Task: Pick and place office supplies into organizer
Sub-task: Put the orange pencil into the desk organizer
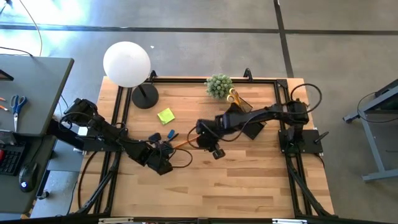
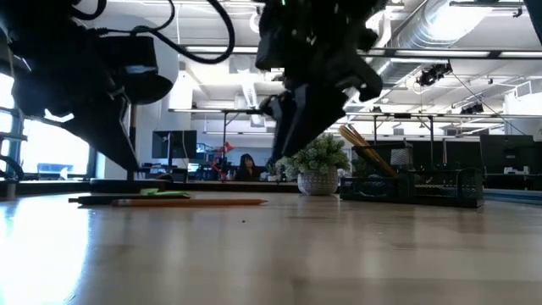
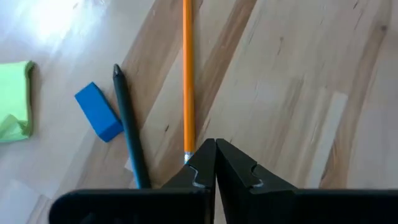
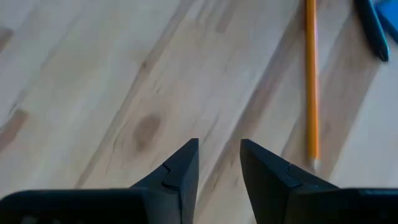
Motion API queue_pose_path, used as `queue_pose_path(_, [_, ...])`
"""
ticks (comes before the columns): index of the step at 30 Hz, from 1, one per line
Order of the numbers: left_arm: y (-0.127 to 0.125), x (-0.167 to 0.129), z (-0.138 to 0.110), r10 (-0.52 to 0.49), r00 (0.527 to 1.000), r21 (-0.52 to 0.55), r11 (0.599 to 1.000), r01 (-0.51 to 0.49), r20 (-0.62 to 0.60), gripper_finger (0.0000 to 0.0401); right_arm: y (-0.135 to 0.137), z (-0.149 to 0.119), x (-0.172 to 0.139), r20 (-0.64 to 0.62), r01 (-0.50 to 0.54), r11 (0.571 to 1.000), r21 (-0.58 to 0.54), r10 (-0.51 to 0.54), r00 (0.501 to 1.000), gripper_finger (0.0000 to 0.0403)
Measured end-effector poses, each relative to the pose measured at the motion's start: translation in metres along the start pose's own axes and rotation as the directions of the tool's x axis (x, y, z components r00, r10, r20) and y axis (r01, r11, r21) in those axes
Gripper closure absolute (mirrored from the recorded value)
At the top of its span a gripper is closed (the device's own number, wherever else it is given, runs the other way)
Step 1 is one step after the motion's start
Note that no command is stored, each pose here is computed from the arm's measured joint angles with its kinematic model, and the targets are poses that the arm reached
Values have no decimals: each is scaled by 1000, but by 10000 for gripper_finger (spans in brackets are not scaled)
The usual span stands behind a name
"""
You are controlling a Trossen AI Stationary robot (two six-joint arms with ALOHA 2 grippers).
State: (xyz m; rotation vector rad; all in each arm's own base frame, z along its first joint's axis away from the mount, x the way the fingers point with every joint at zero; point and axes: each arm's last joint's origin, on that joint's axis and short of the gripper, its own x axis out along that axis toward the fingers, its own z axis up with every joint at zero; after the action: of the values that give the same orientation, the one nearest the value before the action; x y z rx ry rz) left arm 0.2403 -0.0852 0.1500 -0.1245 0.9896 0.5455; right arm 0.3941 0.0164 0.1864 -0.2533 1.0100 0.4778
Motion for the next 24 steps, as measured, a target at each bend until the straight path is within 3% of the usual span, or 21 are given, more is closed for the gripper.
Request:
queue_pose_path(5, [8, -17, 5, 1, 998, -33, 999, 1, 58, 401, -18, -11, 10, 301, -104, 994, -30, 108, 948, 290])
queue_pose_path(10, [13, -44, 8, 10, 977, -79, 997, 7, 212, 401, -42, -29, 11, 474, 56, 998, -18, -41, 879, 290])
queue_pose_path(15, [11, -71, 3, -5, 935, -103, 994, 45, 356, 401, -52, -52, 13, 499, 86, 995, 50, -99, 861, 290])
queue_pose_path(24, [4, -93, -5, 10, 860, -110, 993, 54, 510, 401, -44, -68, 24, 513, 114, 992, 44, -120, 850, 290])
